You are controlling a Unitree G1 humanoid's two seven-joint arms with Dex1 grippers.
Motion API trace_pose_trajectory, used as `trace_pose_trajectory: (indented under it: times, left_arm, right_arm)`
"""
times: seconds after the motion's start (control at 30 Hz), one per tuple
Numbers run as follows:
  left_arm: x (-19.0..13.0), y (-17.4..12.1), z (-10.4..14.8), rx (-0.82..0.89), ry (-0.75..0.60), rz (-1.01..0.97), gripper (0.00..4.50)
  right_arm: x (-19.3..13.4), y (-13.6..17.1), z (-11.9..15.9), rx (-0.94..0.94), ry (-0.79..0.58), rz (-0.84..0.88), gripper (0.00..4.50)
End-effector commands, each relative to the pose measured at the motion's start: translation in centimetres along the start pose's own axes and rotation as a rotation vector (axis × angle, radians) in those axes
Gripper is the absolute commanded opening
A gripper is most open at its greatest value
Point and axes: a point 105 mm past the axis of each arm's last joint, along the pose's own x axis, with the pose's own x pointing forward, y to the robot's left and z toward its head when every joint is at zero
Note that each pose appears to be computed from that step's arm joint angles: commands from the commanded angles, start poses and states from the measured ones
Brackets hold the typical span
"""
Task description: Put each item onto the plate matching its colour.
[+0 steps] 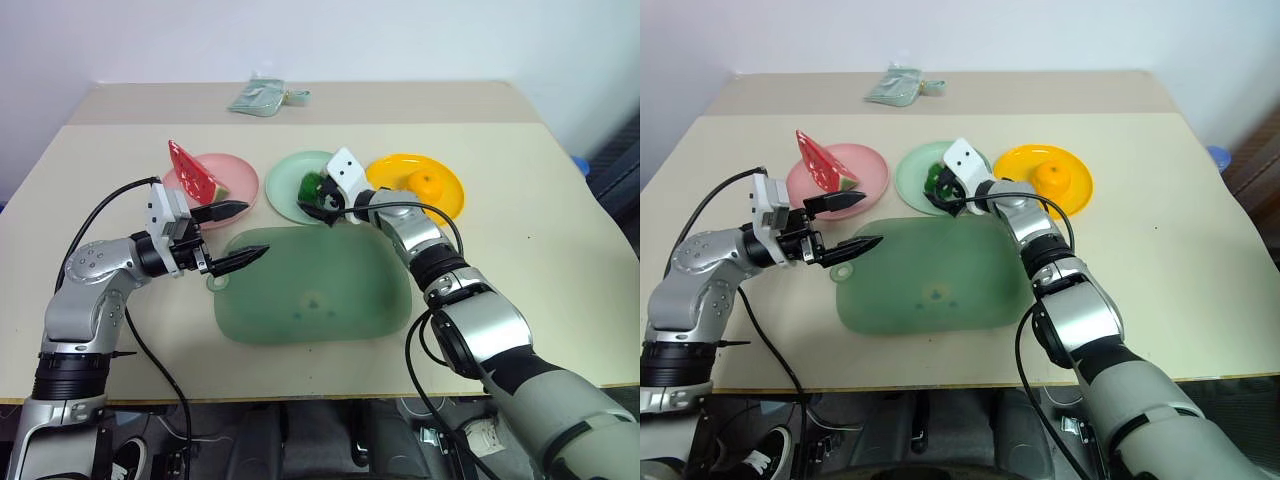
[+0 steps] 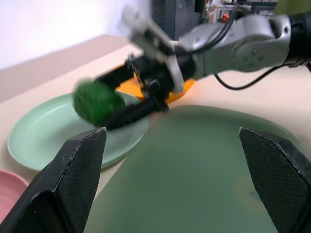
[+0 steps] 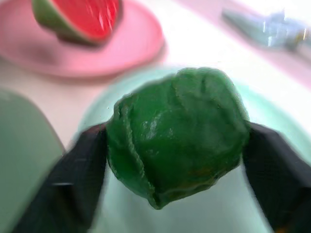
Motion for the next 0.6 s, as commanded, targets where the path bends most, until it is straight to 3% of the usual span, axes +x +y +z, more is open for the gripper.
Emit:
trace_pose_trajectory:
  times: [0.03, 0.17, 0.3, 0.47, 0.6]
  left_arm:
    - [-0.3, 0.0, 1.0, 0.052, -0.011, -0.004, 4.50]
    - [-0.6, -0.2, 1.1, 0.054, -0.021, -0.032, 4.50]
    - [-1.5, 0.5, 0.8, 0.056, 0.005, -0.033, 4.50]
    - [-2.1, 0.9, 0.5, 0.067, 0.018, -0.025, 4.50]
    - [-2.5, 1.2, 0.4, 0.065, 0.017, 0.021, 4.50]
  right_arm:
    - [-1.0, -2.1, 3.7, 0.000, -0.166, -0.063, 4.48]
    - [-3.6, -3.1, 6.0, 0.126, -0.346, -0.013, 4.48]
    - [-8.8, -0.2, 6.4, 0.105, -0.457, 0.206, 4.48]
    - [-15.2, 3.0, 3.7, 0.057, -0.357, 0.375, 4.48]
    - [-18.6, 2.8, 2.0, 0.098, -0.262, 0.376, 4.48]
